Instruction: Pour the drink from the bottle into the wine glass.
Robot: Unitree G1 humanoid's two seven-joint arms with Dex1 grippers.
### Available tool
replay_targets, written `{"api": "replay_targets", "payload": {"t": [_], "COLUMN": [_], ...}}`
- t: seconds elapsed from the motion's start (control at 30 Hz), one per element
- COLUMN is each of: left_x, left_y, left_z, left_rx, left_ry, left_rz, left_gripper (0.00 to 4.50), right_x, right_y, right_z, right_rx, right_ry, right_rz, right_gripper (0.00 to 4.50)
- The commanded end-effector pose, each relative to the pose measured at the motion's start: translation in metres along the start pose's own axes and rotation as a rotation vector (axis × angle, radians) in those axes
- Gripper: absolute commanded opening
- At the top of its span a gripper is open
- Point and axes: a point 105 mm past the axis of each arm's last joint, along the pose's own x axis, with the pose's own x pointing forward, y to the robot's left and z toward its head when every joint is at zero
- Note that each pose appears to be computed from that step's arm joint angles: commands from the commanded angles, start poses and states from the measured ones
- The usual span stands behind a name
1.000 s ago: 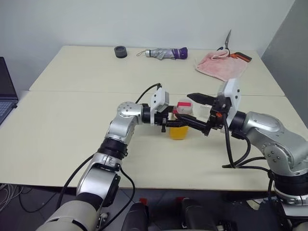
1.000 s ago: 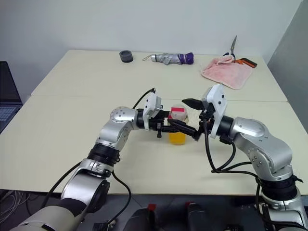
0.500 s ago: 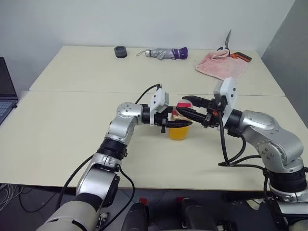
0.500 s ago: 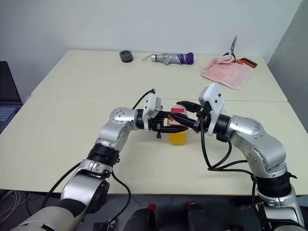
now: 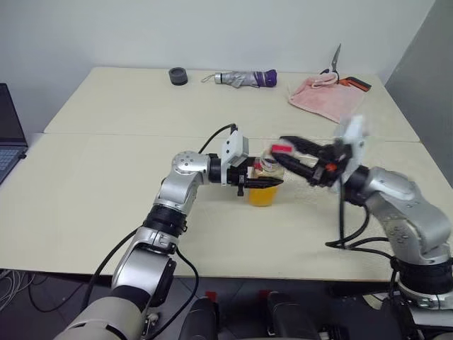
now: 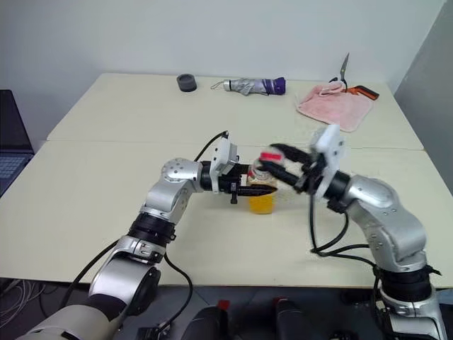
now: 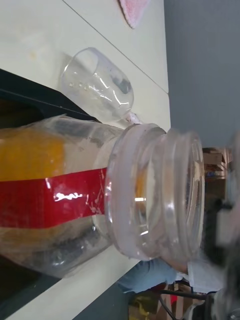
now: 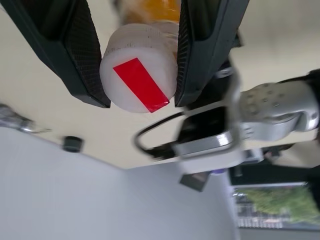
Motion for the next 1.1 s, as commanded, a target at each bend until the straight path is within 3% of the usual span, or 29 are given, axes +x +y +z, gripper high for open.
{"api": "replay_targets", "payload": {"t": [0.03, 0.17, 0.33, 0.43, 0.53, 0.7, 0.9, 1.1], "left_x": [-0.003, -0.005, -0.007, -0.009, -0.011, -0.018, -0.051, -0.113], "left_y": [0.002, 0.002, 0.006, 0.009, 0.01, 0.014, 0.036, 0.071], "left_z": [0.016, 0.015, 0.018, 0.02, 0.02, 0.02, 0.025, 0.018], "left_rx": [0.056, 0.052, 0.054, 0.056, 0.055, 0.048, 0.027, 0.004], "left_ry": [-0.036, -0.034, -0.037, -0.039, -0.039, -0.037, -0.055, -0.021], "left_rz": [0.013, 0.018, 0.036, 0.049, 0.059, 0.091, 0.288, 0.673], "left_gripper": [1.77, 1.77, 1.77, 1.77, 1.77, 1.77, 1.77, 1.77], "right_x": [-0.027, -0.06, -0.107, -0.125, -0.128, -0.124, -0.092, -0.008], "right_y": [-0.014, -0.026, -0.043, -0.044, -0.041, -0.039, -0.017, 0.032], "right_z": [0.003, -0.033, -0.105, -0.134, -0.144, -0.132, -0.08, -0.043], "right_rx": [0.024, 0.026, 0.019, 0.051, 0.087, 0.117, 0.032, 0.004], "right_ry": [-0.012, 0.13, 0.378, 0.467, 0.474, 0.412, 0.342, 0.227], "right_rz": [-0.113, -0.247, -0.458, -0.526, -0.542, -0.512, -0.275, 0.093], "right_gripper": [1.74, 1.74, 1.74, 1.74, 2.7, 4.47, 4.5, 4.5]}}
